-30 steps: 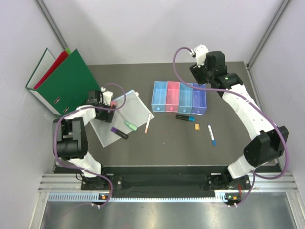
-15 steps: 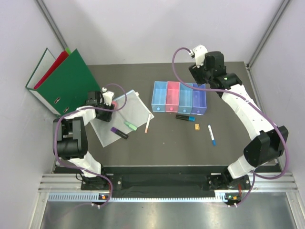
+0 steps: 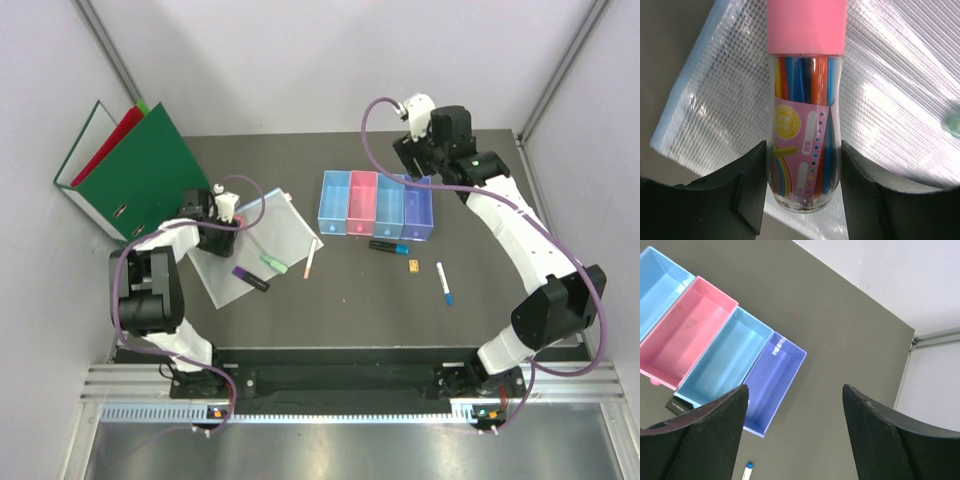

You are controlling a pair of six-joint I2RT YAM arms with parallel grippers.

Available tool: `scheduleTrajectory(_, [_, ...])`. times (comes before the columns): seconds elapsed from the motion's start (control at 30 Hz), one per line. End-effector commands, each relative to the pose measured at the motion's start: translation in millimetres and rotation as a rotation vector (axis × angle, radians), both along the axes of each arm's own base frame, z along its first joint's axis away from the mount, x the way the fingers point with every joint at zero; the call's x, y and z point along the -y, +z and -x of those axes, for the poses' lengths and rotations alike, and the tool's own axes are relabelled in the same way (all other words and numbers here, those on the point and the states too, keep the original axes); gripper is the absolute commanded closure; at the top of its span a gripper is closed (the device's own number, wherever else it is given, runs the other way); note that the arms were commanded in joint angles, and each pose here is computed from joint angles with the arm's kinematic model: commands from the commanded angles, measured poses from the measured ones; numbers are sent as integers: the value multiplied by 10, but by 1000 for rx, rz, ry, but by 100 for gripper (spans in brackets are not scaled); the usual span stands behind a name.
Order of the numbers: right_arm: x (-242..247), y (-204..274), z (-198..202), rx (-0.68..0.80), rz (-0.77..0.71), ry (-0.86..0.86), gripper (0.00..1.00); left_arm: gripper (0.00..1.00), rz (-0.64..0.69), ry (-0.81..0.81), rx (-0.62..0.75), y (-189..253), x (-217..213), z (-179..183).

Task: Sort the stationery into containers
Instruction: Pick up the stationery from the center of the board, then place the stationery in the storage box.

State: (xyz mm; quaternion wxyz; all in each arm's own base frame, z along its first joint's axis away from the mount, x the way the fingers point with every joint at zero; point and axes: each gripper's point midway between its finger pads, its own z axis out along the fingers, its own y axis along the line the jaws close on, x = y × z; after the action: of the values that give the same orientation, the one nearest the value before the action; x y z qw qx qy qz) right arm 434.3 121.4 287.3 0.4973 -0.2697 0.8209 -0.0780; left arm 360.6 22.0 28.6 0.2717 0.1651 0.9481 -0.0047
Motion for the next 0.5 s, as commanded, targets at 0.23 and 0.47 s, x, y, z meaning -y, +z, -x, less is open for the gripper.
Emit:
scheduleTrajectory(0.23, [-668,466,358,-51,-206,336,18,100,-12,-178,150,1250,182,88])
scheduleTrajectory(0.47, [-1246,578,868,-243,-422,682,18,100,-90,-385,368,1918,508,275])
